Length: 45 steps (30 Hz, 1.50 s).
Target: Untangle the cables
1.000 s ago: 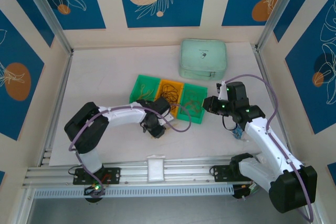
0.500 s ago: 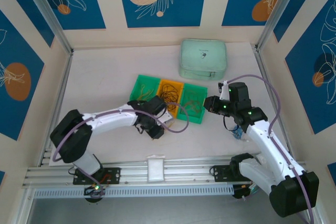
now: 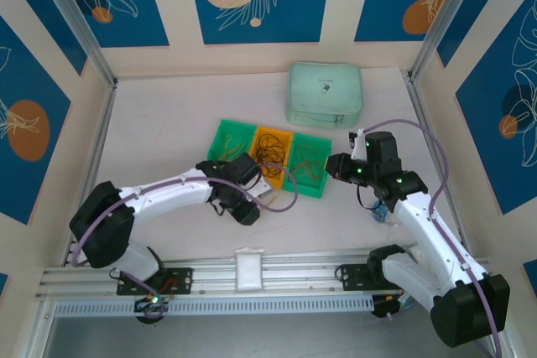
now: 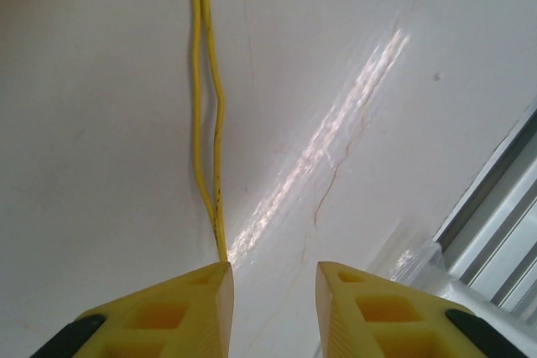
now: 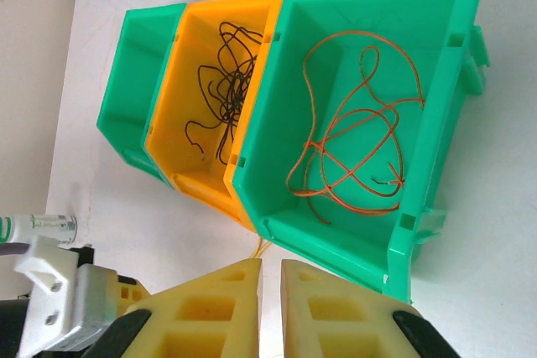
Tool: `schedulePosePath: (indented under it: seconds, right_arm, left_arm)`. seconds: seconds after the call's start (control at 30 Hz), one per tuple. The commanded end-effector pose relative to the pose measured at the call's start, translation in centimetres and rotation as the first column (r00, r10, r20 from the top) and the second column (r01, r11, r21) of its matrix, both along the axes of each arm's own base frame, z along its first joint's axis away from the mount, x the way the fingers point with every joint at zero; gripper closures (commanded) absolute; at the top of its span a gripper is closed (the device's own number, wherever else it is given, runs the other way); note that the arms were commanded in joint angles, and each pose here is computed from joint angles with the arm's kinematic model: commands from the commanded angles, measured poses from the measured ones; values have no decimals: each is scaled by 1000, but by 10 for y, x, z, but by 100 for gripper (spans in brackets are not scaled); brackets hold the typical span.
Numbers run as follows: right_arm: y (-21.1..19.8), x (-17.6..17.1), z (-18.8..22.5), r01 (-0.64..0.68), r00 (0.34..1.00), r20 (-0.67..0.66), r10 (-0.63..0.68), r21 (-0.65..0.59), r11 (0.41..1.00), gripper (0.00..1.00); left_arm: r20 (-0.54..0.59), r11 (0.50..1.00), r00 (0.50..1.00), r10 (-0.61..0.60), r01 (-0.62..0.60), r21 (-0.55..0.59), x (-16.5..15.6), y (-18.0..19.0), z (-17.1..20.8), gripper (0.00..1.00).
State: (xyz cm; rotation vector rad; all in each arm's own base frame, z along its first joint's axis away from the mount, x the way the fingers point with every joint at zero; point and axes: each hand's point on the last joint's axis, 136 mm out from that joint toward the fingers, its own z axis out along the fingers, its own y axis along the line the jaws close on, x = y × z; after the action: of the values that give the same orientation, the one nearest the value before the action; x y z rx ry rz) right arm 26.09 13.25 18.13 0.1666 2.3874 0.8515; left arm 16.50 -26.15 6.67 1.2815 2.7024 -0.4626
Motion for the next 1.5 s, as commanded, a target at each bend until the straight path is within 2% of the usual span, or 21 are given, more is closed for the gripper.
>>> schedulePosePath:
  seconds: [0.0, 0.43, 0.8, 1.07, 1.27, 1.47]
  right_arm:
    - [1, -6, -1, -10, 1000, -4, 10, 18, 1000, 85]
    - [0, -5, -3, -11, 1000, -7, 11, 15, 1000, 86]
    - [-2, -5, -5, -7, 1000, -12, 7, 17, 1000, 85]
    - [-3, -7, -8, -4, 1000, -20, 5, 17, 1000, 85]
    - [-5, -7, -7, 4, 1000, -13, -4, 15, 1000, 86]
    - [-6, -8, -4, 13, 1000, -8, -13, 20, 1000, 85]
  left_arm:
    - [-40, 996, 999, 21, -17, 92, -8, 18, -14, 69]
    - [-70, 983, 997, 22, -9, 182, -5, 23, -40, 70]
    - [-78, 983, 997, 18, -3, 181, -4, 20, -49, 71]
    - [-63, 985, 998, 9, 2, 172, 1, 16, -52, 86]
    - [-48, 987, 999, 0, 7, 158, 1, 16, -46, 91]
    - [-51, 995, 999, -2, 7, 95, -7, 15, -23, 93]
